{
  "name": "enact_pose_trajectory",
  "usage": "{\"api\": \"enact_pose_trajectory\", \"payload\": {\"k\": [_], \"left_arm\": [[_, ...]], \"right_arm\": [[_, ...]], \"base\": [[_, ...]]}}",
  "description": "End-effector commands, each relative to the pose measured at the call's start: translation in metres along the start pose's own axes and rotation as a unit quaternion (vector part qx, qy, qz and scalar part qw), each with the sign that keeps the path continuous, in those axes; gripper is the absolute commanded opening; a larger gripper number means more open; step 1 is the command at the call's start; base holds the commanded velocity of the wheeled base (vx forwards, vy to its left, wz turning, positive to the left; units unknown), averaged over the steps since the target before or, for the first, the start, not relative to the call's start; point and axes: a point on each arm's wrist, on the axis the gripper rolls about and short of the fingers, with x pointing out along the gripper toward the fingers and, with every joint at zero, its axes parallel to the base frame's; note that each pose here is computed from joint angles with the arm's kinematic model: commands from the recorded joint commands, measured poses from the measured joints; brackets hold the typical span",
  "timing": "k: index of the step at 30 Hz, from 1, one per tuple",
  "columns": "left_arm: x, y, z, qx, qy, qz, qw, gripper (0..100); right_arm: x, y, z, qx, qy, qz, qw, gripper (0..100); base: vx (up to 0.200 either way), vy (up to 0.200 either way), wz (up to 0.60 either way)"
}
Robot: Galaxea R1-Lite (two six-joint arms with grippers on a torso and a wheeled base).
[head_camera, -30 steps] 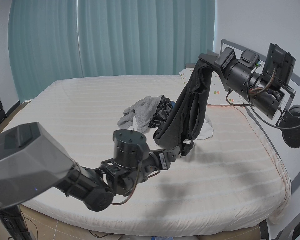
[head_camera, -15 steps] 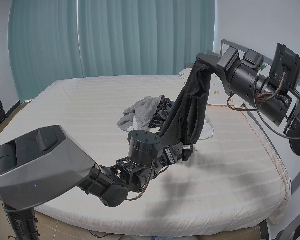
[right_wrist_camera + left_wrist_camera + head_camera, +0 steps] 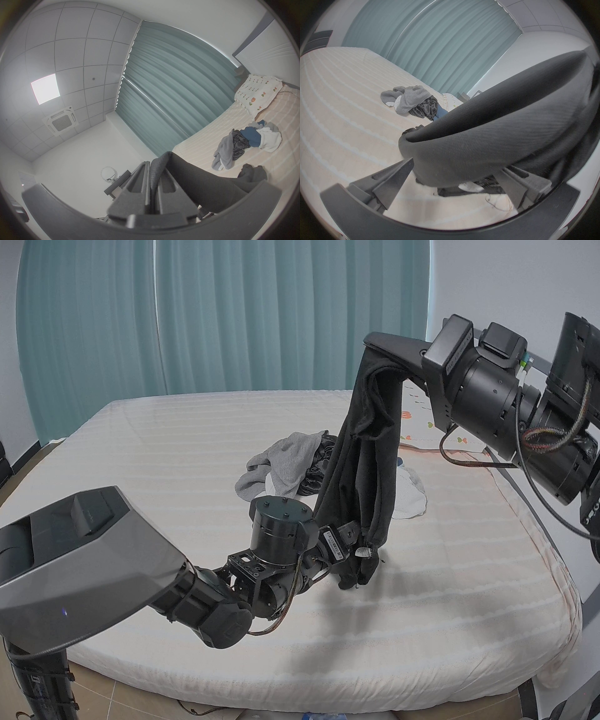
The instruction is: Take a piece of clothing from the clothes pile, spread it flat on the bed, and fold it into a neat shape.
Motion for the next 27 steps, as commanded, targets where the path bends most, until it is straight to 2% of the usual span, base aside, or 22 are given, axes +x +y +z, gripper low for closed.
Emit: {"api": "enact_pose_trajectory", "payload": {"k": [1, 7, 11, 13, 17, 23, 27], "left_arm": [[-0.002, -0.002, 0.003, -0.004, -0.001, -0.006, 1.0, 100], [0.001, 0.006, 0.007, -0.025, 0.012, -0.014, 0.9995, 100], [0.019, 0.03, 0.015, -0.037, 0.004, 0.009, 0.9993, 100], [0.035, 0.046, 0.011, -0.04, 0.006, 0.028, 0.9988, 100], [0.057, 0.06, 0.004, -0.041, 0.011, 0.046, 0.998, 100], [0.072, 0.071, 0.021, -0.048, -0.007, 0.066, 0.9967, 100], [0.07, 0.091, 0.03, -0.044, 0.0, 0.1, 0.994, 100]], "right_arm": [[-0.002, 0.012, 0.007, 0.004, -0.012, 0.02, 0.9997, 0], [-0.005, 0.021, 0.023, 0.005, -0.036, 0.035, 0.9987, 0], [-0.007, 0.016, 0.032, 0.004, -0.05, 0.027, 0.9984, 0], [-0.004, 0.007, 0.034, 0.006, -0.052, 0.017, 0.9985, 0], [0.002, -0.009, 0.036, 0.017, -0.055, -0.004, 0.9983, 0], [0.009, -0.038, 0.039, 0.012, -0.064, -0.044, 0.9969, 0], [0.012, -0.06, 0.043, 0.006, -0.065, -0.071, 0.9953, 0]], "base": [[0.0, 0.0, 0.0], [0.0, 0.0, 0.0], [0.0, 0.0, 0.0], [0.0, 0.0, 0.0], [0.0, 0.0, 0.0], [0.0, 0.0, 0.0], [0.0, 0.0, 0.0]]}}
